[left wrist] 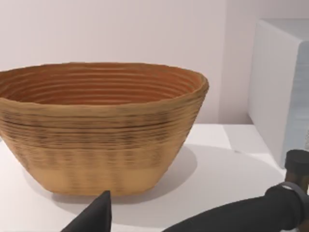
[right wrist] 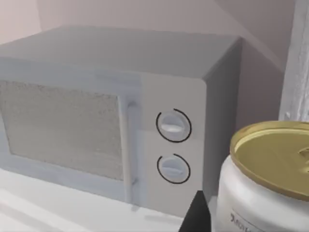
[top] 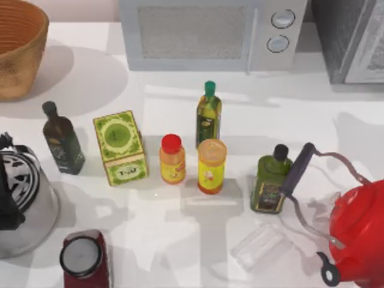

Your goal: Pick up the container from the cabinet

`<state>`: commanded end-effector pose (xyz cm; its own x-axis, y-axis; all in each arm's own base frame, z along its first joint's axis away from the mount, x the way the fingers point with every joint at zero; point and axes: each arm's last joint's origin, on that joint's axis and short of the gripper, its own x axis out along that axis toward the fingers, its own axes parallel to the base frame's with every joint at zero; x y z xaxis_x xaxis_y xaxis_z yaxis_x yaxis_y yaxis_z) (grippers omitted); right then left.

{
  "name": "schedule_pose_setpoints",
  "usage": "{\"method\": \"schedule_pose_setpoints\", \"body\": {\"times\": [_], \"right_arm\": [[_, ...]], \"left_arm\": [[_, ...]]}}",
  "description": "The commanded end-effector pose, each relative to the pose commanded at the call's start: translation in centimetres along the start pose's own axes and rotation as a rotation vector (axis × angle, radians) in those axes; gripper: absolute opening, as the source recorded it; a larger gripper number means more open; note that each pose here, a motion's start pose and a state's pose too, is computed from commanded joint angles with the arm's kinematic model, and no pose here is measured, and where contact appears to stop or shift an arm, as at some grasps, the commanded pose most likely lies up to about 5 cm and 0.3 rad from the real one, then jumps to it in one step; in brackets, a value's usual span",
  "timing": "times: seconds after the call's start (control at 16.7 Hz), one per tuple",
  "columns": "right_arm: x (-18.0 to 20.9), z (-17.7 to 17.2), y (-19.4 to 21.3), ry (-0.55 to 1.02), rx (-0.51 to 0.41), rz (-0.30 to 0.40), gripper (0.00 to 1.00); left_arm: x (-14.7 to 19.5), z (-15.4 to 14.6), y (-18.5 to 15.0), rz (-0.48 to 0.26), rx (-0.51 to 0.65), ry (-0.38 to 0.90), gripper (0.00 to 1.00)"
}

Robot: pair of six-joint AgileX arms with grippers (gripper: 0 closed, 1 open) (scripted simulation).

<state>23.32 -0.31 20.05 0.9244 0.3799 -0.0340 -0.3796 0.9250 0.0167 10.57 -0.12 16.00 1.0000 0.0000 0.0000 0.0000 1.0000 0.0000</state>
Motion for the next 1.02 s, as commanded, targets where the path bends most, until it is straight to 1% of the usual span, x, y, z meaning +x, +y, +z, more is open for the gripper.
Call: {"method": "schedule_pose_setpoints", "body": {"times": [0.24,0.54,0.78,1.02], "right_arm": [[2.6,-1.1,-1.3,-0.001,0.003,0.069,0.0],[5.5,-3.4,-3.1,-0.011,-0.005,0.148,0.0],[7.5,-5.9,-4.5,-0.022,-0.015,0.212,0.0],[9.0,-9.5,-5.6,-0.021,-0.012,0.28,0.0]], "left_arm": [[0.0,0.0,0.0,0.0,0.0,0.0,1.0],[0.0,0.0,0.0,0.0,0.0,0.0,1.0],[0.0,0.0,0.0,0.0,0.0,0.0,1.0],[0.0,0.0,0.0,0.0,0.0,0.0,1.0]]}}
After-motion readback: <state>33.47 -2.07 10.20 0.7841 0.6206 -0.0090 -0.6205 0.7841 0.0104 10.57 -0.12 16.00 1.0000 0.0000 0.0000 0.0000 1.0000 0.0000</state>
